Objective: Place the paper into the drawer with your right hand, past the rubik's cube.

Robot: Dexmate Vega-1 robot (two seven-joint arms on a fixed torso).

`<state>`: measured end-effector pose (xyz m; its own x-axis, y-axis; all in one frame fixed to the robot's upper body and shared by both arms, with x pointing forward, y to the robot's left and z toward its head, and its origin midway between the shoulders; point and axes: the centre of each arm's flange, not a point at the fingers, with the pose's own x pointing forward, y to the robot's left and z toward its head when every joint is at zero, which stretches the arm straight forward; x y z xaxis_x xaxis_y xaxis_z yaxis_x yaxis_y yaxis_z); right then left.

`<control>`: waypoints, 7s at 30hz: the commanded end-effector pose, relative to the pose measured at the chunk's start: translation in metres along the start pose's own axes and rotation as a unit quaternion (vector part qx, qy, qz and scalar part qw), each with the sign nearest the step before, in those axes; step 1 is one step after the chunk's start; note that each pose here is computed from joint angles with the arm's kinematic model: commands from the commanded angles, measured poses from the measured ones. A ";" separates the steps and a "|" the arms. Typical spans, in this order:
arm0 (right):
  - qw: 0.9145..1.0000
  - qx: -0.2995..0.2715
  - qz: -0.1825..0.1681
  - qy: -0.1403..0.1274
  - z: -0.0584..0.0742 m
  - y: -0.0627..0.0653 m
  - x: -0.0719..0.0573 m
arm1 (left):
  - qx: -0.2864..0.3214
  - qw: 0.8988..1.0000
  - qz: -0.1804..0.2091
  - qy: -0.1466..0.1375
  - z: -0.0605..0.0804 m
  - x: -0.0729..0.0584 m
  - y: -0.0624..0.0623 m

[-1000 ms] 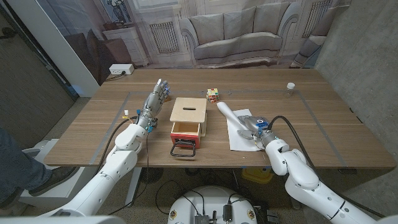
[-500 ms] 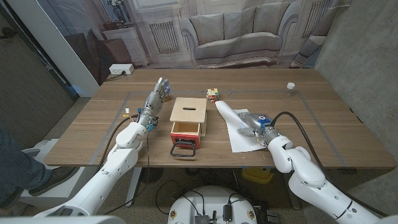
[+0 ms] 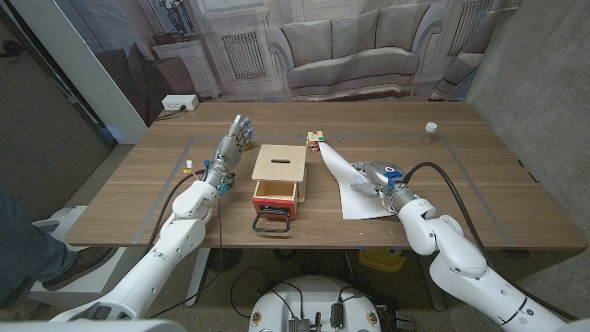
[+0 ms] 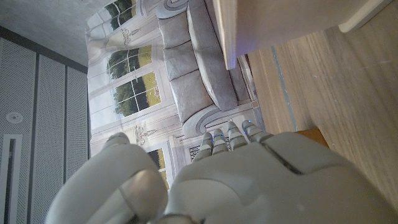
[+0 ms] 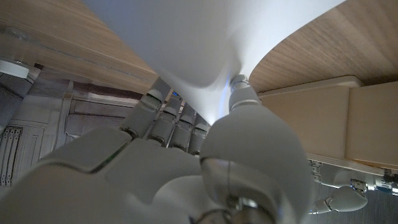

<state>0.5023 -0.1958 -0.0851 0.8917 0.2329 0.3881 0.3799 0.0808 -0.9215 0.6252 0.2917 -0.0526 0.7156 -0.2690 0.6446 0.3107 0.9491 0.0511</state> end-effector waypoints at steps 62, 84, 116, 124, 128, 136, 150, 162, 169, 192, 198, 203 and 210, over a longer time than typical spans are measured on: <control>0.991 -0.081 -0.024 -0.103 0.067 -0.110 -0.006 | -0.009 1.000 0.013 -0.013 0.002 -0.017 0.012; 0.985 -0.081 -0.028 -0.150 0.085 -0.124 -0.003 | 0.002 1.000 0.021 -0.015 0.012 -0.025 0.018; 0.967 -0.114 -0.027 -0.226 0.109 -0.134 0.017 | 0.002 1.000 0.025 -0.009 0.009 -0.024 0.014; 0.967 -0.111 -0.025 -0.228 0.110 -0.132 0.029 | 0.000 1.000 0.026 -0.009 0.008 -0.025 0.014; 0.967 -0.111 -0.020 -0.229 0.111 -0.130 0.035 | -0.002 1.000 0.027 -0.007 0.006 -0.025 0.015; 0.964 -0.113 -0.016 -0.242 0.116 -0.127 0.038 | -0.001 1.000 0.029 -0.006 0.006 -0.026 0.016; 0.956 -0.121 -0.019 -0.266 0.127 -0.123 0.043 | -0.003 1.000 0.029 -0.006 0.005 -0.028 0.017; 0.953 -0.122 -0.004 -0.277 0.132 -0.118 0.048 | -0.005 0.999 0.031 -0.006 0.003 -0.030 0.018; 0.951 -0.121 0.005 -0.286 0.137 -0.114 0.050 | -0.006 0.999 0.032 -0.005 0.002 -0.031 0.018; 0.944 -0.104 0.026 -0.311 0.152 -0.095 0.067 | -0.007 1.000 0.030 -0.004 0.002 -0.030 0.019; 0.944 -0.099 0.032 -0.314 0.152 -0.090 0.072 | -0.007 1.000 0.030 -0.005 0.002 -0.028 0.019; 0.945 -0.093 0.035 -0.313 0.151 -0.086 0.075 | -0.008 1.000 0.030 -0.003 0.000 -0.027 0.018; 0.945 -0.088 0.046 -0.312 0.149 -0.076 0.080 | -0.008 0.999 0.031 -0.004 0.000 -0.026 0.017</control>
<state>0.4965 -0.0408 0.0214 0.6214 0.7603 0.1890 0.4200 -0.1197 -0.8996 0.6099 0.3172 -0.0689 0.7271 -0.2080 0.6543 0.2758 0.9612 -0.0009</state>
